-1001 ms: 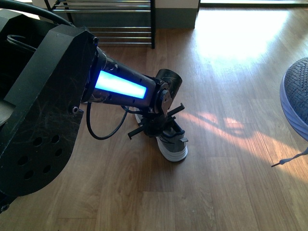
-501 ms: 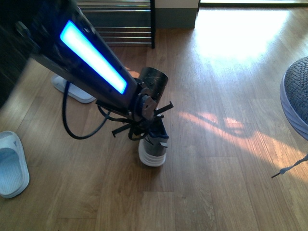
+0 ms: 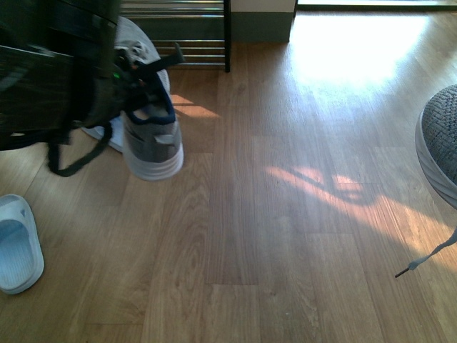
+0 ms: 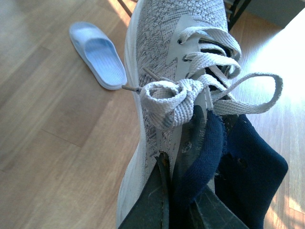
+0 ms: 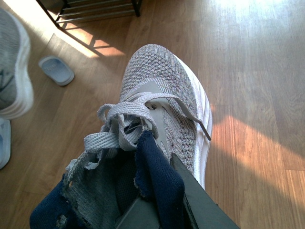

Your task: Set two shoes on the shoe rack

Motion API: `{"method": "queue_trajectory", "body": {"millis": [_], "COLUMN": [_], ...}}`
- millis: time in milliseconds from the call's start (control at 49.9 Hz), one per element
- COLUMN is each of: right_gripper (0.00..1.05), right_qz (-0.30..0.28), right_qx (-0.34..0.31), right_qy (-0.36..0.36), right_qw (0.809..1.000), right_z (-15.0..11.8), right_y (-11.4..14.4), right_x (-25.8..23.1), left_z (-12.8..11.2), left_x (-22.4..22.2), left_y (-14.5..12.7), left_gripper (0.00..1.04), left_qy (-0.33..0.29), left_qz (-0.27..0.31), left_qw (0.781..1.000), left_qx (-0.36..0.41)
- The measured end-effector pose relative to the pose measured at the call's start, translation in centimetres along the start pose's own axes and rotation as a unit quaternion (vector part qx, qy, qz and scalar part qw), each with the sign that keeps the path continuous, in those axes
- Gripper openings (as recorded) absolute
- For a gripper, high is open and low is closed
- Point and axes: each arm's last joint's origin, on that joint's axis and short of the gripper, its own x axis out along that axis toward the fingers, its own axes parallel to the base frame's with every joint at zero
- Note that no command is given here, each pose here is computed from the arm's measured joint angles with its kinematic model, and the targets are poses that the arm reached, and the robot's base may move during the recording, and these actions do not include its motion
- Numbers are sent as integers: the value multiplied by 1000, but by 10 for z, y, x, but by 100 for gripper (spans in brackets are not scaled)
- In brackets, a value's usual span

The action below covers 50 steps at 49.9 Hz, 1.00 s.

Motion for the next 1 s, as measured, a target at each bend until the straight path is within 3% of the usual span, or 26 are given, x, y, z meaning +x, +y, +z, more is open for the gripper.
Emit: {"method": "queue_trajectory", "body": {"millis": [280,1001], "right_gripper": [1,1], "right_qz": [0,1], "right_qx": [0,0], "right_qy": [0,0], "right_qw": [1000,1000], "right_z": [0,0], "right_y": [0,0], "right_x": [0,0], "left_z": [47,45], "left_x": [-103,-105], "left_y": [38,39], "left_gripper": [2,2], "left_qy": [-102,-98], "left_qz": [45,42], "left_qw": [992,992], "left_qx": [50,72]}}
